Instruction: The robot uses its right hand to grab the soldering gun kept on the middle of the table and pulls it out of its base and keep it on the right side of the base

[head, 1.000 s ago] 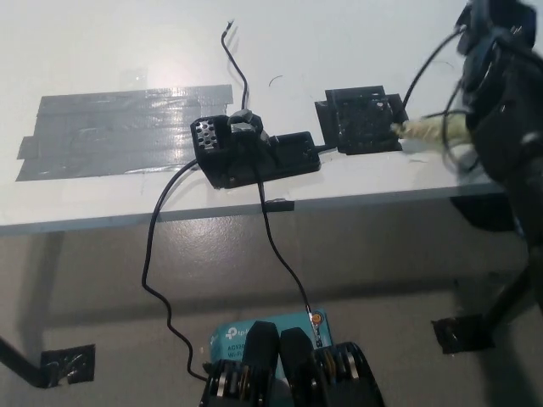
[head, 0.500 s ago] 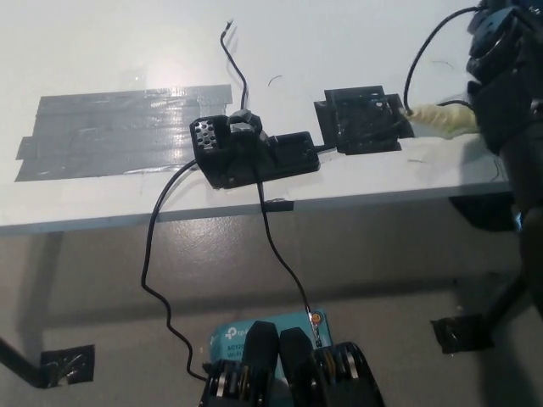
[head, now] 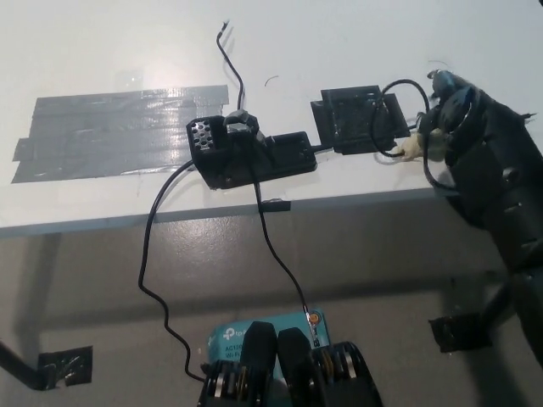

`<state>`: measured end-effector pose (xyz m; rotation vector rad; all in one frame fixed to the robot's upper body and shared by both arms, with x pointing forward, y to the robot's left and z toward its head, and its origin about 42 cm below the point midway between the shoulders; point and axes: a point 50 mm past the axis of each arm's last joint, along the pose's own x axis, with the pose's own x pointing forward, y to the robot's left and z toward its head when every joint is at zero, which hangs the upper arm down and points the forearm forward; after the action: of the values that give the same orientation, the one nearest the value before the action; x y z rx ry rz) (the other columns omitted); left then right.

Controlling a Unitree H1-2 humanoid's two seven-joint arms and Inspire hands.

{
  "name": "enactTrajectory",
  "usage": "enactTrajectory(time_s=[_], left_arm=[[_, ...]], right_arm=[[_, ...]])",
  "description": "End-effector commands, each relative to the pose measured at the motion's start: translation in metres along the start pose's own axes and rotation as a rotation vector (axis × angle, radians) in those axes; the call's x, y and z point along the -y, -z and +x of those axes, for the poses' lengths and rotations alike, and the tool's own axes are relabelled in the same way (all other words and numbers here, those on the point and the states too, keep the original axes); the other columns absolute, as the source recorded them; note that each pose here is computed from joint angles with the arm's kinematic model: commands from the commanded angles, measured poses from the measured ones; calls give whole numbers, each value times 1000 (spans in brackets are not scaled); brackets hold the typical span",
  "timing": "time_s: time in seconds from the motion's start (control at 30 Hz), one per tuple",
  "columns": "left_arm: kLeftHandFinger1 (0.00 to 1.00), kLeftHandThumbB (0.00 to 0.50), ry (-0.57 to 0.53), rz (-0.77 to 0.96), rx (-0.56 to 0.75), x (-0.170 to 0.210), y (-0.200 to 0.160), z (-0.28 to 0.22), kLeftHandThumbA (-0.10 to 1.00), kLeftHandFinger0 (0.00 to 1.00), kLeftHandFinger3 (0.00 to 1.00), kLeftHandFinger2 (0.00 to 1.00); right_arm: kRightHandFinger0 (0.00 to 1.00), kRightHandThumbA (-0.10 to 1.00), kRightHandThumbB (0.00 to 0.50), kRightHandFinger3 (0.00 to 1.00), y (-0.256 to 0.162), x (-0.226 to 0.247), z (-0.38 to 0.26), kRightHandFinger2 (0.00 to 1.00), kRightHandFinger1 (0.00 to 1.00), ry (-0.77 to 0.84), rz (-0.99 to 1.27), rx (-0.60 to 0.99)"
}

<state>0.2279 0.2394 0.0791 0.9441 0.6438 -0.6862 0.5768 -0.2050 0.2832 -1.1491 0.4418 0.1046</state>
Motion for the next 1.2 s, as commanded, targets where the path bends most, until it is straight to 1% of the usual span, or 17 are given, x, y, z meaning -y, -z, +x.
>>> enactTrajectory(time_s=[0.0,0.03,0.1,0.13,0.23,0.3,0.43,0.47,0.5,0.57,0.6,0.67,0.8,0.93,1.03,1.13,1.17], left_arm=[[926,25,42,-16,130,-3,-34,-4,399,877,1000,1000],[919,15,44,-9,122,-1,-32,-5,409,870,1000,1000],[902,4,46,5,116,-1,-31,-6,442,854,1000,999],[901,3,46,9,117,-1,-31,-6,443,853,1000,997],[916,6,48,-15,118,-2,-28,-7,430,851,1000,1000],[913,7,48,-22,116,-4,-28,-7,426,854,1000,1000],[913,0,50,-20,109,-4,-25,-7,422,859,991,1000],[914,1,50,-13,103,-3,-24,-8,423,866,977,1000],[928,0,49,-10,102,-4,-22,-10,406,889,939,1000],[927,0,47,-14,96,-5,-20,-10,394,892,917,997],[915,2,50,-10,97,-5,-20,-10,407,875,889,980],[927,18,53,-18,93,-5,-18,-11,402,892,870,983],[922,11,48,-15,77,-7,-18,-9,354,894,856,978],[888,10,43,-22,67,-7,-14,-11,338,856,842,957],[928,17,48,-33,59,-8,-13,-10,325,907,833,986],[939,17,51,-47,65,-6,-11,-12,300,917,809,996],[943,19,53,-43,67,-6,-9,-13,309,929,797,991]], right_arm=[[1000,424,500,1000,-22,56,-20,1000,1000,-234,-315,97],[1000,417,500,1000,-20,57,-20,1000,1000,-192,-311,60],[1000,522,500,1000,-17,62,-22,1000,1000,-198,-341,46],[1000,537,500,1000,-16,64,-23,1000,1000,-200,-381,51],[1000,523,500,1000,-14,75,-25,1000,1000,-233,-294,40],[1000,552,500,1000,-14,85,-28,1000,1000,-247,-273,41],[1000,576,500,1000,-15,102,-34,1000,1000,-211,-277,36],[1000,602,500,1000,-15,105,-36,1000,1000,-190,-283,46],[1000,715,500,1000,-16,111,-39,1000,1000,-135,-350,67],[1000,700,500,1000,-17,112,-40,1000,1000,-99,-292,53],[1000,722,500,1000,-17,119,-45,1000,1000,-27,-285,65],[1000,696,500,1000,-18,123,-49,1000,1000,-69,-247,107],[1000,708,500,1000,-20,135,-62,1000,1000,-93,-262,188],[1000,773,500,1000,-24,145,-70,1000,1000,-121,-305,153],[1000,710,500,1000,-20,152,-78,1000,1000,-120,-300,138],[1000,698,500,1000,-14,155,-79,1000,1000,-126,-310,140],[1000,627,500,1000,-11,160,-82,1000,1000,-120,-294,130]])
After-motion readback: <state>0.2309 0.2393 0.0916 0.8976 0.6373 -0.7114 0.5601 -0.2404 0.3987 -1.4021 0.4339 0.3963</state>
